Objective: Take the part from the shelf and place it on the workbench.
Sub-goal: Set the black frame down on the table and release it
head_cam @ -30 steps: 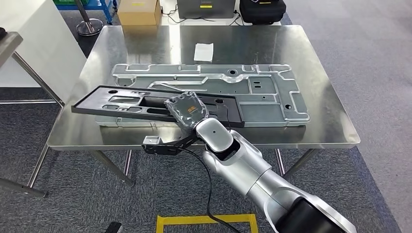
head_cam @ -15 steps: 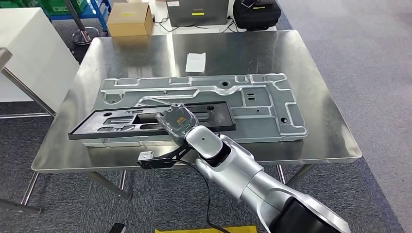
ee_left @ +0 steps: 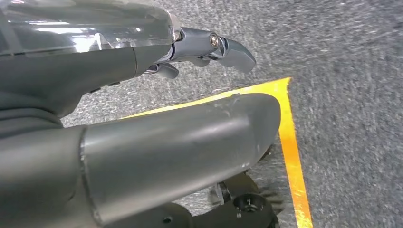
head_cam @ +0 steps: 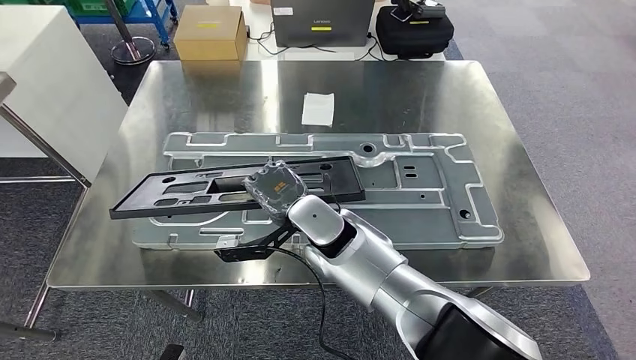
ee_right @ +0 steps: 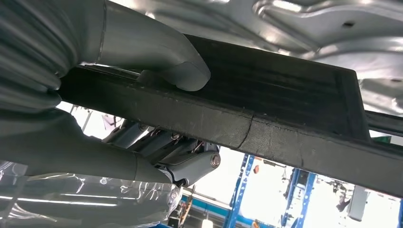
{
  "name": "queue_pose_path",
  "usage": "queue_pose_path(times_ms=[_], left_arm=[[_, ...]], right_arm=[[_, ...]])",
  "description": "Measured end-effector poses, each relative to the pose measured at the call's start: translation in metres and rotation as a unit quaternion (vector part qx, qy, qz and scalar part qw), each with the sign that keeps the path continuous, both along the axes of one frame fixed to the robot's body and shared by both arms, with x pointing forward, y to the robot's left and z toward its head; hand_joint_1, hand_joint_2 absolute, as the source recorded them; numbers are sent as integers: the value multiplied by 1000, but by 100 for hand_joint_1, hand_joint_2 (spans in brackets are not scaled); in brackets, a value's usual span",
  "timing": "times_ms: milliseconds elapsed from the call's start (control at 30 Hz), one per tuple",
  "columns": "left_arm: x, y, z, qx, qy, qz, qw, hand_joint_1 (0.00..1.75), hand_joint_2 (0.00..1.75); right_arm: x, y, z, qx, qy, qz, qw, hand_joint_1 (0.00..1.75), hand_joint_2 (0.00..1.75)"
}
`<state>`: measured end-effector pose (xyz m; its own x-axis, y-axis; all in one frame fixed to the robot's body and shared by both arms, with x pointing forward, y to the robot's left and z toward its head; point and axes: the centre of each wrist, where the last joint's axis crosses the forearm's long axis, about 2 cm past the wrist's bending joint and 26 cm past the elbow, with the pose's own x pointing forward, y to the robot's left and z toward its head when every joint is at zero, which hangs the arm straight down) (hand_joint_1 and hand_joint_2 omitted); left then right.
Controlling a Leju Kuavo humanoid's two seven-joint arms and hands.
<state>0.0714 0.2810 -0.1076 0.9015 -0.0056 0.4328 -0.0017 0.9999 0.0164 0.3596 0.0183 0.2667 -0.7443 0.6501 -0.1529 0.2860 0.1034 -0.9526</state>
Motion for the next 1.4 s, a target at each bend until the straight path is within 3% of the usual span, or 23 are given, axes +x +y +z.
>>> queue_pose_path(times_ms=[333, 467, 500, 633, 1400], left_arm=[[2, 0, 0, -1, -3, 6, 1000, 0, 0], [-1, 3, 0, 6, -3, 5, 1000, 0, 175], [-1, 3, 0, 9, -3, 3, 1000, 0, 175], [0, 3, 0, 13, -8, 2, 1000, 0, 0], [-1, 3, 0, 3, -15, 13, 1000, 0, 0]], right_arm=[[2, -1, 0, 6, 3, -2, 1000, 175, 175], [3, -3, -5, 6, 7, -3, 1000, 0, 0], [3, -3, -5, 7, 7, -4, 1000, 0, 0], [4, -5, -7, 7, 8, -4, 1000, 0, 0], [9, -9, -12, 5, 23, -9, 1000, 0, 0]])
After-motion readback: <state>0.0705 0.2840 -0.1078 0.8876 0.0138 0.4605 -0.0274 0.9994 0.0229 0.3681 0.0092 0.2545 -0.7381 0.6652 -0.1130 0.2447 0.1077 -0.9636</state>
